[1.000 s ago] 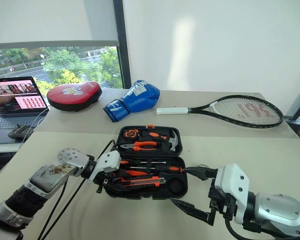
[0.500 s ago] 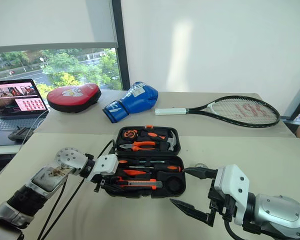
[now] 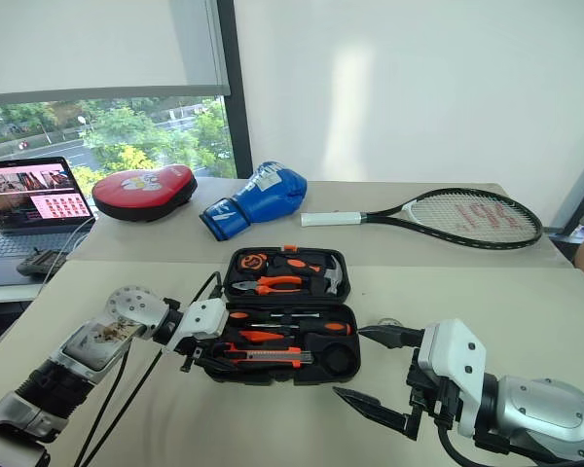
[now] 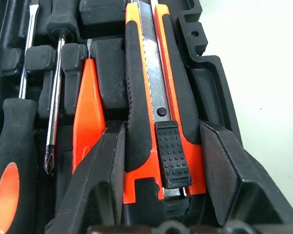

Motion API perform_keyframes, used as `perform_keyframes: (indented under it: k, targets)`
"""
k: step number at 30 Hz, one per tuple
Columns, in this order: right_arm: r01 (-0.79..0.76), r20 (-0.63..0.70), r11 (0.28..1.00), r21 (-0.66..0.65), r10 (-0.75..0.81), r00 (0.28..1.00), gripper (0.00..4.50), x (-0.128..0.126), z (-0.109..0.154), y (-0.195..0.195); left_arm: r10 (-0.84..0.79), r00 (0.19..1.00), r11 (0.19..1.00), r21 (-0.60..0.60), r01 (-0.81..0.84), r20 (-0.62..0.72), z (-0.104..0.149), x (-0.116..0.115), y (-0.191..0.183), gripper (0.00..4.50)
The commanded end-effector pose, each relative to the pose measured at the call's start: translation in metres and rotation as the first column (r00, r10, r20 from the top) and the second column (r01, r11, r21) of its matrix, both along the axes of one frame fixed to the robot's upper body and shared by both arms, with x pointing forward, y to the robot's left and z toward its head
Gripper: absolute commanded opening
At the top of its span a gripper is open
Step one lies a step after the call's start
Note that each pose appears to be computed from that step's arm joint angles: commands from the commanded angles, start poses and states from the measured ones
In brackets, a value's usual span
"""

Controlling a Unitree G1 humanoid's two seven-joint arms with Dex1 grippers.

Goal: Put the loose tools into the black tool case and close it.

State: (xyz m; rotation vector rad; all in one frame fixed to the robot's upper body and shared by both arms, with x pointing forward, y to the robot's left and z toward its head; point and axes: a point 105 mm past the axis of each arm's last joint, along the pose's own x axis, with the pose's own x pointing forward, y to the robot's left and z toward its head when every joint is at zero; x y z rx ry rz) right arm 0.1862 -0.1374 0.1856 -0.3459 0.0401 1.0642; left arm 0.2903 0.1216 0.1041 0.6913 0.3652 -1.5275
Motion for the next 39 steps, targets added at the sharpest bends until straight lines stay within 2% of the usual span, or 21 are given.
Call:
perform_keyframes:
  k: [1,9,12,14,15,16,17,20,22,23,25,30,36,39]
  targets:
    - [-0.001,0.044,1.000,-0.013,0.002,0.999,4.50,0.001,0.008,-0.001,0.044,0.998,0.997,0.059,-0.041,-0.047,-0.021,0.000,0.005,1.78]
    - [-0.003,0.042,1.000,-0.017,0.004,0.999,4.50,0.002,0.007,-0.002,0.054,0.997,0.997,0.064,-0.050,-0.058,-0.027,0.003,0.006,1.78]
    - [-0.005,0.043,1.000,-0.017,0.006,0.999,4.50,0.002,0.007,-0.001,0.034,0.998,0.999,0.009,-0.034,-0.052,-0.020,0.004,0.002,1.78]
    - [-0.008,0.044,1.000,-0.018,0.008,0.999,4.50,0.002,0.008,-0.001,-0.010,0.995,0.998,-0.067,0.003,-0.101,-0.007,-0.003,-0.002,2.78]
    - [-0.008,0.044,1.000,-0.018,0.009,0.999,4.50,0.002,0.007,-0.001,-0.016,0.994,0.993,-0.116,0.002,-0.113,0.001,-0.005,-0.003,2.80]
    - [-0.008,0.044,1.000,-0.018,0.009,0.999,4.50,0.002,0.008,-0.001,-0.009,0.993,0.986,-0.164,-0.011,-0.120,0.009,-0.005,-0.004,3.24]
    - [-0.006,0.045,1.000,-0.019,0.007,0.999,4.50,0.002,0.007,-0.002,0.030,0.989,0.968,-0.241,-0.065,-0.145,0.024,-0.001,-0.003,3.48]
    - [-0.001,0.045,1.000,-0.022,0.002,0.999,4.50,0.002,0.007,-0.004,0.074,0.964,0.899,-0.401,-0.175,-0.254,0.058,0.001,0.000,3.48]
    - [0.002,0.046,1.000,-0.018,-0.001,0.999,4.50,0.003,0.006,-0.004,0.117,0.943,0.828,-0.495,-0.265,-0.311,0.080,0.009,0.002,2.92]
    - [0.001,0.047,1.000,-0.014,-0.001,0.999,4.50,0.003,0.006,-0.003,0.143,0.937,0.796,-0.526,-0.299,-0.317,0.087,0.014,0.002,2.71]
    - [-0.005,0.048,1.000,-0.010,0.005,0.999,4.50,0.005,0.006,-0.002,0.195,0.923,0.742,-0.565,-0.361,-0.333,0.091,0.021,-0.003,1.93]
    - [-0.013,0.052,1.000,-0.015,0.013,0.999,4.50,0.007,0.007,-0.002,0.234,0.939,0.785,-0.521,-0.335,-0.252,0.063,0.008,-0.019,0.06]
    - [-0.013,0.045,1.000,-0.025,0.014,0.999,4.50,0.007,0.005,-0.003,0.233,0.957,0.866,-0.412,-0.285,-0.173,0.015,-0.010,-0.026,0.02]
    - [-0.003,0.037,1.000,-0.031,0.004,0.999,4.50,0.007,0.004,-0.004,0.283,0.942,0.888,-0.322,-0.328,-0.178,-0.012,-0.009,-0.022,0.02]
